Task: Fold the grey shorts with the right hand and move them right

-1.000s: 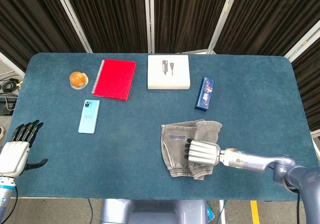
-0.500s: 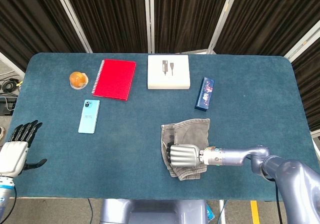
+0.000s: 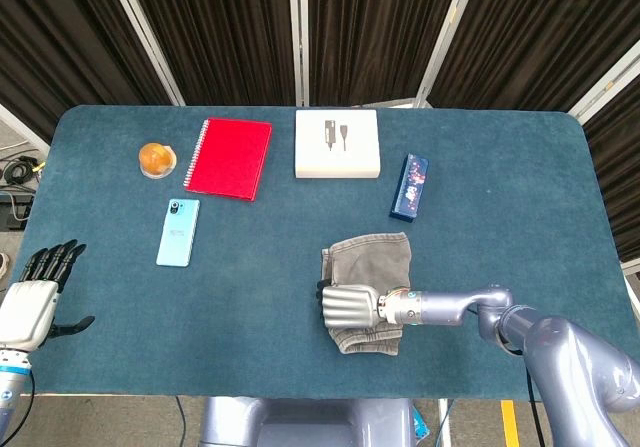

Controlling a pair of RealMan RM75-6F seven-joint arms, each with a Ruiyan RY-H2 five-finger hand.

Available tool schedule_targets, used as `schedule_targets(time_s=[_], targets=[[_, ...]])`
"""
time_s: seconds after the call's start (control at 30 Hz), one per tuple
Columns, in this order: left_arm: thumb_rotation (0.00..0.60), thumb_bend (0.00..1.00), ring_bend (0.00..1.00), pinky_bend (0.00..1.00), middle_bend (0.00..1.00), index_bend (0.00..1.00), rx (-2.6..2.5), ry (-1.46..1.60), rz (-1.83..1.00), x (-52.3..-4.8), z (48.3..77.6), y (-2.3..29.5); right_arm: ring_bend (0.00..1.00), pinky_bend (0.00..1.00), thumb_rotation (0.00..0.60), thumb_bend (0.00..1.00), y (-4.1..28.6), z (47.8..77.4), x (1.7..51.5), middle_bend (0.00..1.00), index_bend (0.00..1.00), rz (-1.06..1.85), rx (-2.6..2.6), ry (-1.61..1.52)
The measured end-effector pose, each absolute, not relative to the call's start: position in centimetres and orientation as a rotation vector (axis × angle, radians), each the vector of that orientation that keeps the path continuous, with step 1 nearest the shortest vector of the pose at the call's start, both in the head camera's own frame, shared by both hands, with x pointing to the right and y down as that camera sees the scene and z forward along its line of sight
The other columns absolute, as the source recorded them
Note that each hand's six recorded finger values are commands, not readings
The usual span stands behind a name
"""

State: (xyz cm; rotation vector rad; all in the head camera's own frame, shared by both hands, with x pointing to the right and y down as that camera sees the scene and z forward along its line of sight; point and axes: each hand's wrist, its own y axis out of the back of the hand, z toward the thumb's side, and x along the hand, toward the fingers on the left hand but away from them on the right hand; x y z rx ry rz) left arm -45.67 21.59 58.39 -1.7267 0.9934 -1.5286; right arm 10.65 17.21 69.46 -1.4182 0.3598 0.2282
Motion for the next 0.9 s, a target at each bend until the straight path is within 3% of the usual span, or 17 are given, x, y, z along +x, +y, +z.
schedule_targets(time_s=[0.07, 0.1, 0.13, 0.17, 0.27, 0.63, 0.9], targets=[[0.6, 0.03, 0.0, 0.0, 0.0, 0.0, -1.727, 0.994, -1.529, -45.7, 58.4, 21.6, 0.29, 0.31, 0.6, 0.25, 17.2, 69.5, 10.5, 0.29, 0.26, 0.227, -1.406, 0.362], [0.6, 0.03, 0.0, 0.0, 0.0, 0.0, -1.728, 0.994, -1.53, -45.7, 58.4, 21.6, 0.17, 0.2, 0.6, 0.14, 17.1, 69.6, 10.5, 0.15, 0.11, 0.234, -1.395, 0.363], [0.6, 0.03, 0.0, 0.0, 0.0, 0.0, -1.729, 0.994, -1.53, -45.7, 58.4, 21.6, 0.07, 0.11, 0.6, 0.06, 17.0, 69.7, 10.5, 0.05, 0.03, 0.244, -1.385, 0.362], [0.6, 0.03, 0.0, 0.0, 0.0, 0.0, -1.731, 0.992, -1.531, -45.7, 58.5, 21.6, 0.03, 0.06, 0.6, 0.03, 16.9, 69.8, 10.5, 0.01, 0.01, 0.257, -1.374, 0.359], [0.6, 0.03, 0.0, 0.0, 0.0, 0.0, -1.733, 0.992, -1.528, -45.7, 58.4, 21.6, 0.0, 0.0, 0.6, 0.0, 16.5, 69.8, 10.2, 0.0, 0.0, 0.3, -1.341, 0.333], [0.6, 0.03, 0.0, 0.0, 0.0, 0.0, -1.742, 1.006, -1.514, -45.7, 58.1, 21.6, 0.0, 0.0, 0.6, 0.0, 15.3, 65.7, 11.7, 0.0, 0.0, 0.345, -1.316, 0.241], [0.6, 0.03, 0.0, 0.0, 0.0, 0.0, -1.754, 1.015, -1.463, -45.2, 57.3, 21.7, 0.0, 0.0, 0.6, 0.0, 12.3, 61.3, 18.8, 0.0, 0.0, 0.525, -1.361, 0.007]])
